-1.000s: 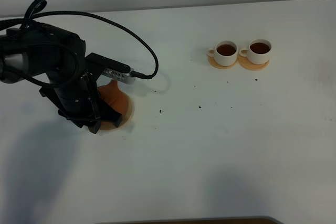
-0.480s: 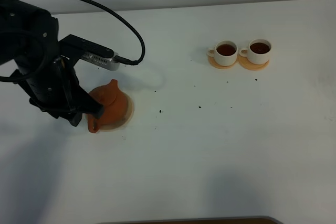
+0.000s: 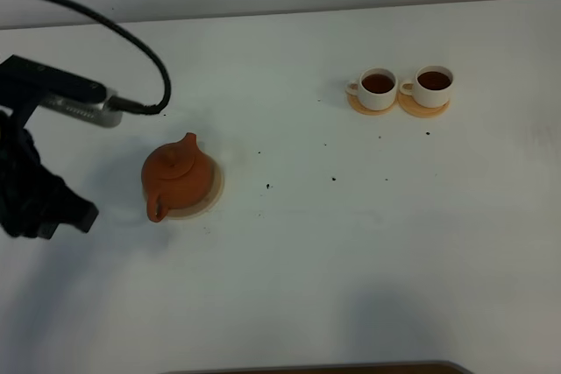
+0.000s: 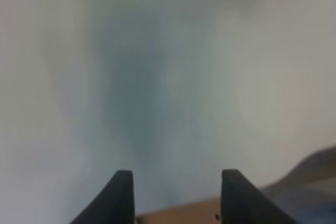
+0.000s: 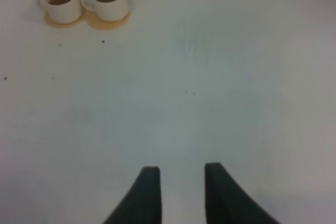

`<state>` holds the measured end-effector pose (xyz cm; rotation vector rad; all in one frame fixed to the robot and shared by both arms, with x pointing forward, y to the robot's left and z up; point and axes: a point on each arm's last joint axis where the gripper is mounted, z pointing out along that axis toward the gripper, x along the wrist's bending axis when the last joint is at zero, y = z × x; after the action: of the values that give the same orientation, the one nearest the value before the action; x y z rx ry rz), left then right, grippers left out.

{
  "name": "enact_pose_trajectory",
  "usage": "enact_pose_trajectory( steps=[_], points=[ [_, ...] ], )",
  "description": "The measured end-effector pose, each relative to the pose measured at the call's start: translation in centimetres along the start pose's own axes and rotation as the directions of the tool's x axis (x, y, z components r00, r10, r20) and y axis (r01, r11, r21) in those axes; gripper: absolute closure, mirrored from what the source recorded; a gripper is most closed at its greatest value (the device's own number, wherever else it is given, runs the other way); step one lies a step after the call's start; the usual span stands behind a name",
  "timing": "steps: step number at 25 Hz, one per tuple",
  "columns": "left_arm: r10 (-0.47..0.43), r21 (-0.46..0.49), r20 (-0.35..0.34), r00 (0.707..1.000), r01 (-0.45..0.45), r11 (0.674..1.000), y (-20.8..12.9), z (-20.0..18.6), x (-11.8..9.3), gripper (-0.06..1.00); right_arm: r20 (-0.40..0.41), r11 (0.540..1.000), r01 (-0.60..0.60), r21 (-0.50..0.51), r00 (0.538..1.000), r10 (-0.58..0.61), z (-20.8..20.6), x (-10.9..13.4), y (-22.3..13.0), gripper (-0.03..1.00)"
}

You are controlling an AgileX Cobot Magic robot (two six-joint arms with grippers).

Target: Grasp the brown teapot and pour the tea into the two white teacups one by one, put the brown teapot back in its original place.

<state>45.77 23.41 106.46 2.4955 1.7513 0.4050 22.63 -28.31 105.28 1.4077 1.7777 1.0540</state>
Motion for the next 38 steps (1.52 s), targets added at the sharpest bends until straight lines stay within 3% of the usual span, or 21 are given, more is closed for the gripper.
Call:
enact_pose_trajectory(
  steps=[6,17,21,27,32,38],
  points=[
    [-0.063,-0.005,0.010,0.998,0.063,0.998,-6.0,0.1,-0.1,0.52,0.000,1.000,0.000,0.000,1.000,0.000,0.0,0.0,0.0,0.73],
    [-0.106,-0.129,0.076,0.991,0.116,0.985,-14.8,0.8,-0.6,0.52,0.000,1.000,0.000,-0.001,1.000,0.000,0.0,0.0,0.0,0.73],
    [-0.123,-0.194,0.104,0.987,0.141,0.971,-15.0,0.8,-0.8,0.52,0.000,1.000,0.000,-0.001,1.000,0.000,0.0,0.0,0.0,0.73],
    [-0.138,-0.178,0.118,0.983,0.158,0.971,-15.1,0.9,-0.9,0.52,0.000,1.000,0.000,-0.001,1.000,0.000,0.0,0.0,0.0,0.73],
    [-0.243,-0.173,0.145,0.959,0.267,0.948,-15.1,1.2,-0.5,0.52,0.000,1.000,0.000,-0.001,1.000,0.000,0.0,0.0,0.0,0.73],
    [-0.278,-0.202,0.138,0.951,0.302,0.932,-15.5,1.7,0.2,0.52,0.000,1.000,0.000,-0.001,1.000,0.000,0.0,0.0,0.0,0.73]
  ],
)
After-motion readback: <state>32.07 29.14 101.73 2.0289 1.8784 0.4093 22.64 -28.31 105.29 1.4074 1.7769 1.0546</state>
